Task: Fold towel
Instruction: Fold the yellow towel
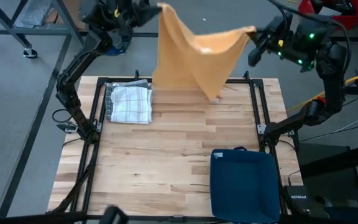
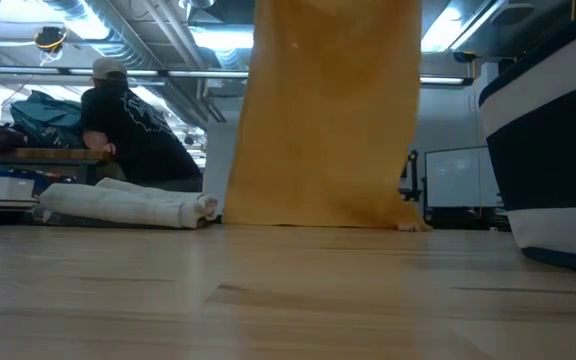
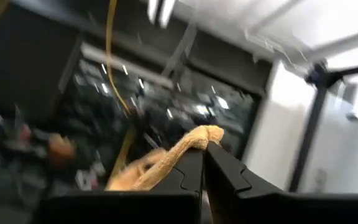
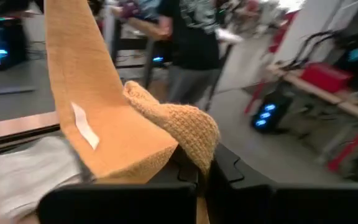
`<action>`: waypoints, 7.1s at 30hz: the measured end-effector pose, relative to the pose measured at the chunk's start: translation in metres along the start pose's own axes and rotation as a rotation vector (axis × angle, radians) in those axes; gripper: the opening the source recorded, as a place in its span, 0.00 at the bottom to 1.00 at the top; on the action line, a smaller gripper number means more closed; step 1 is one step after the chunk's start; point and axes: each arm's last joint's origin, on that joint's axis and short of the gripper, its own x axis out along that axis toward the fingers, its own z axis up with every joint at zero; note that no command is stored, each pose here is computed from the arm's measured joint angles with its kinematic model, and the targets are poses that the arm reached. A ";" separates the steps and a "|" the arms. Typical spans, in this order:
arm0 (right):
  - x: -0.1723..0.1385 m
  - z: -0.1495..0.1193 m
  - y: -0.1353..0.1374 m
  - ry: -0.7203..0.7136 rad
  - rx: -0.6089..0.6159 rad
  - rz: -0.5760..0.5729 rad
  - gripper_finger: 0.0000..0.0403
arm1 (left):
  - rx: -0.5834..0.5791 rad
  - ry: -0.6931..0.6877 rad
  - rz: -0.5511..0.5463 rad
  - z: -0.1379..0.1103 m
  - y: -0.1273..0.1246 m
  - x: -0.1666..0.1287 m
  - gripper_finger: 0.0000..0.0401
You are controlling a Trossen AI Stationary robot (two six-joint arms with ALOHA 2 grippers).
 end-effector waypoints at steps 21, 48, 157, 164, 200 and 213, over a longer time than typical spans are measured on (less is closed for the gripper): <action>-0.009 -0.014 0.062 0.235 0.313 0.591 0.01 | 0.065 0.613 0.614 -0.048 -0.151 -0.081 0.00; -0.016 -0.017 0.212 0.444 0.271 1.049 0.01 | -0.375 1.009 0.503 -0.082 -0.214 -0.129 0.00; -0.086 -0.105 0.411 0.825 0.119 0.863 0.01 | 0.105 1.024 0.529 -0.226 -0.331 -0.161 0.00; -0.082 -0.105 0.392 0.834 0.057 0.755 0.01 | 0.185 1.003 0.607 -0.227 -0.313 -0.145 0.00; -0.005 -0.077 0.302 0.713 -0.087 0.509 0.01 | 0.611 0.901 0.953 -0.174 -0.219 -0.129 0.00; -0.027 -0.053 0.250 0.608 0.035 0.498 0.01 | 0.686 0.941 0.982 -0.171 -0.210 -0.127 0.00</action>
